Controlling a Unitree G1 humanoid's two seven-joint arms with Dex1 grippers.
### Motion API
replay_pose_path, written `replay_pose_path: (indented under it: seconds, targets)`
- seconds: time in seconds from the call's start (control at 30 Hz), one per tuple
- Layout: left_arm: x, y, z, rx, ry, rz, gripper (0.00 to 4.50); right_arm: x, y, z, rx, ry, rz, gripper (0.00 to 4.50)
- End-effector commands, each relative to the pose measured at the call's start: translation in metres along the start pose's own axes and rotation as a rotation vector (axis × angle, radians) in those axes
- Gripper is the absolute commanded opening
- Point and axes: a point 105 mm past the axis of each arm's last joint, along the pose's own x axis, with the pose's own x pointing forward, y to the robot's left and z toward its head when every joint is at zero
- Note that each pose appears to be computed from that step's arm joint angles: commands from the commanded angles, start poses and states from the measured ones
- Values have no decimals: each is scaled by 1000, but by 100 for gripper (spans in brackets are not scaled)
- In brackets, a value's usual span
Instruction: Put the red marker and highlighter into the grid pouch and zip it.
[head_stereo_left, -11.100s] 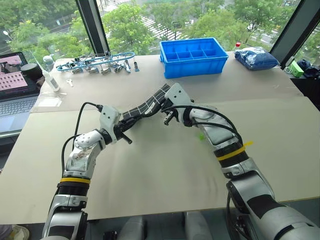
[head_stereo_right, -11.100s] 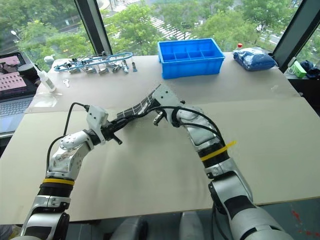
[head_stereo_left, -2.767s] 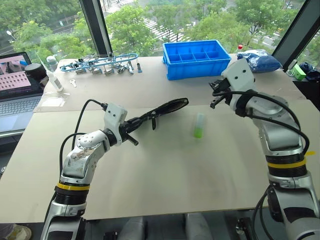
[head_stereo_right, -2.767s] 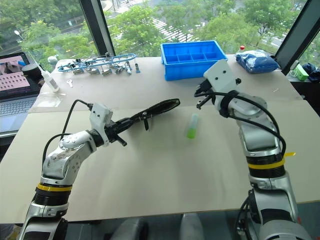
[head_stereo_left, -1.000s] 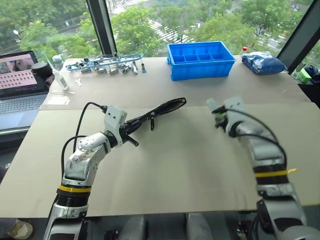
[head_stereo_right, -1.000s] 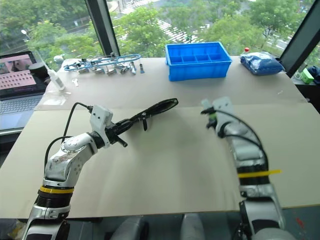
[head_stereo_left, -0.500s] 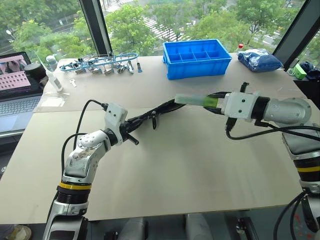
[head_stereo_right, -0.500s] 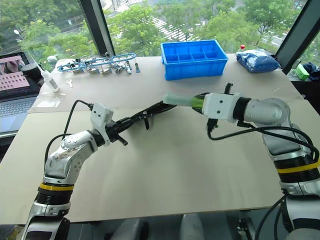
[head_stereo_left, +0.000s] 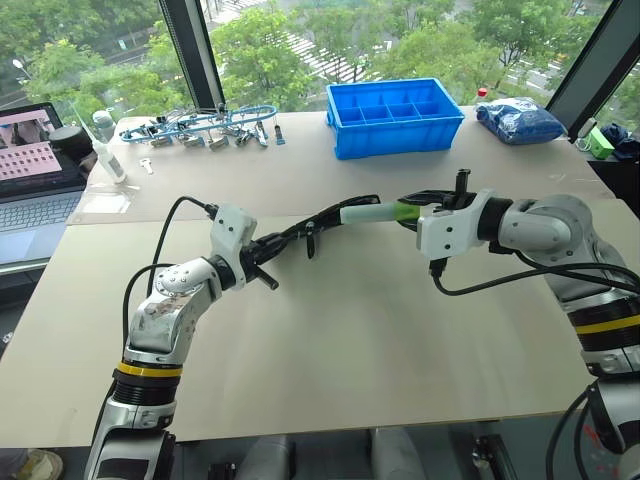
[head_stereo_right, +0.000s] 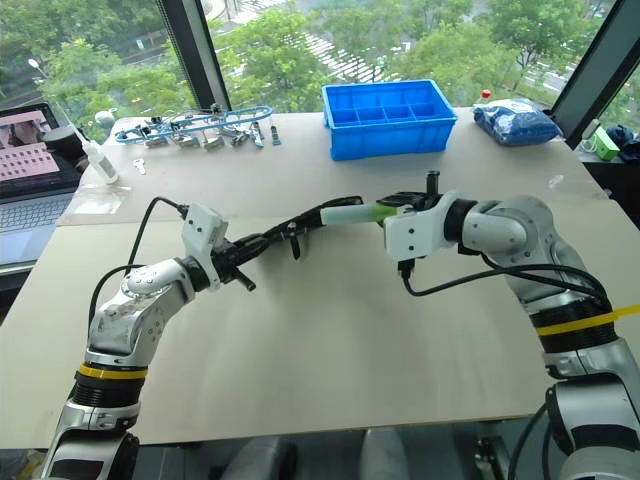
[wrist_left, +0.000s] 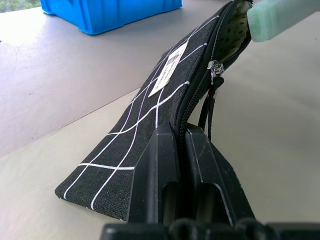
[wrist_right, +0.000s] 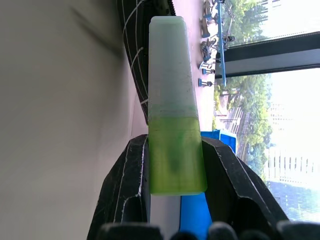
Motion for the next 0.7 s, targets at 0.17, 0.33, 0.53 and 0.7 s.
replay_pose_path:
  seconds: [0.17,0.33,0.53,0.7]
  targets:
    - [1,-2,13,27,-34,-17,0,1,-7,-5,-83,47,3,108]
    - [4,-3,13,29,-36,-25,0,20,6,0,-119,58,45,108]
    - [4,-3,13,27,-34,-26,0,42,14,21,-152,9,41,108]
    - [6,-4,13,26,-37,-35,0,62,10,42,-117,-42,5,108]
